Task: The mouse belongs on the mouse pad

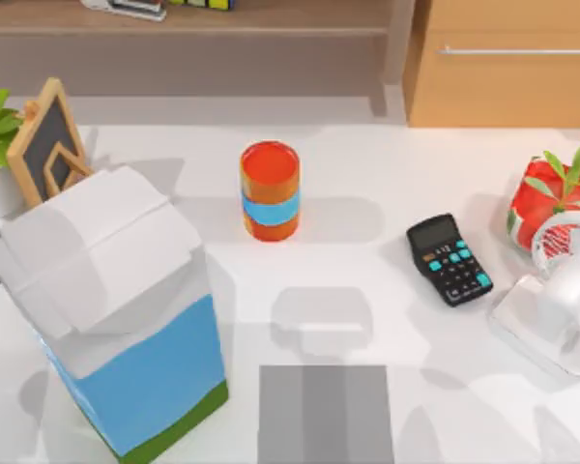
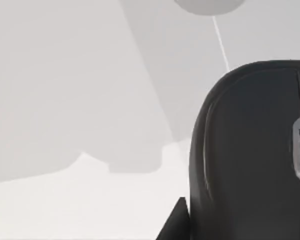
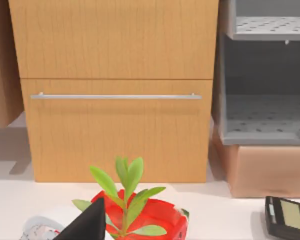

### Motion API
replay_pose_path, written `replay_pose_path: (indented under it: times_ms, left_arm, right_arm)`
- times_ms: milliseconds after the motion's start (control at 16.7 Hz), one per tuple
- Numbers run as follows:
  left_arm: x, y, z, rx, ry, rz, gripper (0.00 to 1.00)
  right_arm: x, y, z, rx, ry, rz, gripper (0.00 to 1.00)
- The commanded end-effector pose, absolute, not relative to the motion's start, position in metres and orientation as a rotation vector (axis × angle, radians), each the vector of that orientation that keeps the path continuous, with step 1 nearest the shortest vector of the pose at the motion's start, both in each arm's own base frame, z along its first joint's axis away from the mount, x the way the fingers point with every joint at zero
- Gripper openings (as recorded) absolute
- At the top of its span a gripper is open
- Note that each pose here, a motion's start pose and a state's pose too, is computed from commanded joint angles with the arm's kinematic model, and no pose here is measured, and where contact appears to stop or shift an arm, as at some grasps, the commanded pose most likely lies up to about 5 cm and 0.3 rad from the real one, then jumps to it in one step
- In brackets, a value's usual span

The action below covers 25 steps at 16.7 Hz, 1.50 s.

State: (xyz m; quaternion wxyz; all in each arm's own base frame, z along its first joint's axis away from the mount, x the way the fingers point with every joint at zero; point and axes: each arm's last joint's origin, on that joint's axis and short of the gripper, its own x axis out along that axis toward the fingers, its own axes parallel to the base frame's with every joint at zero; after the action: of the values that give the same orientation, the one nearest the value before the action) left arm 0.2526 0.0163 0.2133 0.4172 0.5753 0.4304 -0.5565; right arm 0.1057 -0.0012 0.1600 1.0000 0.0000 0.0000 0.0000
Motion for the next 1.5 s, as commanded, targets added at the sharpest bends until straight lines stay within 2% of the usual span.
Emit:
replay_pose_path:
  times_ms: [480,840,1200,1320,1500]
  left_arm:
    - [0.26,0.012,0.22,1.452,1.069,-1.338,0.0]
    - [0.293,-0.019,0.277,1.393,0.946,-0.947,0.0]
    - [0.312,-0.08,0.343,1.007,0.755,-0.599,0.0]
    - [0.312,-0.109,0.35,0.822,0.74,-0.56,0.0]
    - [0.308,-0.158,0.344,0.544,0.796,-0.545,0.0]
  right_arm:
    - [0.106,-0.001,0.16,0.0,0.0,0.0,1.0]
    - [0.106,-0.001,0.16,0.0,0.0,0.0,1.0]
    - [0.106,-0.001,0.16,0.0,0.0,0.0,1.0]
    - [0.106,-0.001,0.16,0.0,0.0,0.0,1.0]
    - [0.106,-0.001,0.16,0.0,0.0,0.0,1.0]
